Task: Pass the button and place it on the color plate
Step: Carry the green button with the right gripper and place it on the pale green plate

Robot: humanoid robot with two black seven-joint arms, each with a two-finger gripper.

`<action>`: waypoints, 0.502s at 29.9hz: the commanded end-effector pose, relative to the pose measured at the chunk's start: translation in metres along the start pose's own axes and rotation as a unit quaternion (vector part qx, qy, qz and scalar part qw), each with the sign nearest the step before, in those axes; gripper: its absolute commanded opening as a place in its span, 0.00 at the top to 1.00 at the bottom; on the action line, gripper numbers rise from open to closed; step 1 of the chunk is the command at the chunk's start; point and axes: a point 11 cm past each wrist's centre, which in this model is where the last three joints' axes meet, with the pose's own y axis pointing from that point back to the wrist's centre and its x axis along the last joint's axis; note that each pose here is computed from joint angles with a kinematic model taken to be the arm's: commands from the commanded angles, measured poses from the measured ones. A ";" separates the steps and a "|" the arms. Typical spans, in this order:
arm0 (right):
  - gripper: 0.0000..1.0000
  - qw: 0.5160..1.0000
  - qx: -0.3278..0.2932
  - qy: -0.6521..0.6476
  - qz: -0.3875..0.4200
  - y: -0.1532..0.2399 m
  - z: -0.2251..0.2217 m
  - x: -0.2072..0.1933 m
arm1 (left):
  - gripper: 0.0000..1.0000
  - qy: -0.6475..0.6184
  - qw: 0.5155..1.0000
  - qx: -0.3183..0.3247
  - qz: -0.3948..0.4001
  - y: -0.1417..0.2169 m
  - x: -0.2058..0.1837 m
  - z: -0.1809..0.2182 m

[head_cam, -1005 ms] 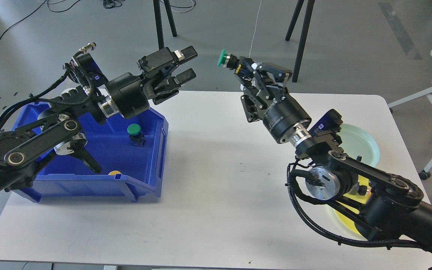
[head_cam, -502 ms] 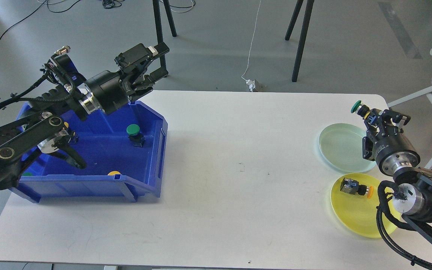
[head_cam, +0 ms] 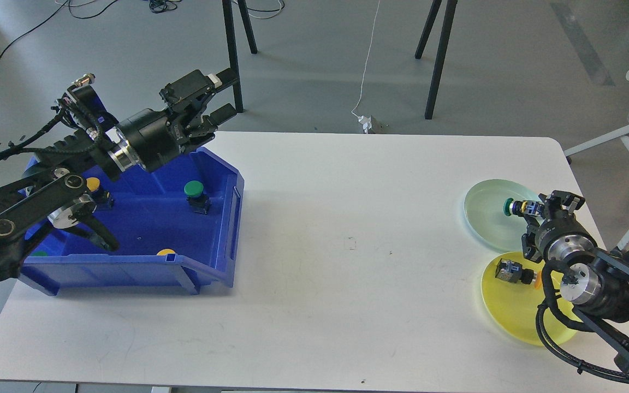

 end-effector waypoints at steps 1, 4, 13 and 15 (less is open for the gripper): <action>0.01 1.000 0.003 -0.003 -0.013 0.003 -0.001 -0.009 | 0.06 0.001 1.000 -0.003 0.000 -0.001 0.000 0.001; 0.01 0.998 0.025 -0.003 -0.051 0.014 -0.012 -0.030 | 0.06 0.006 1.000 -0.013 0.015 0.000 0.007 0.007; 0.01 0.933 0.201 -0.094 -0.283 0.086 -0.126 -0.100 | 0.06 0.121 0.983 -0.084 0.107 0.019 0.050 0.032; 0.01 0.901 0.205 -0.109 -0.367 0.099 -0.129 -0.116 | 0.06 0.137 0.983 -0.082 0.089 0.024 0.045 0.027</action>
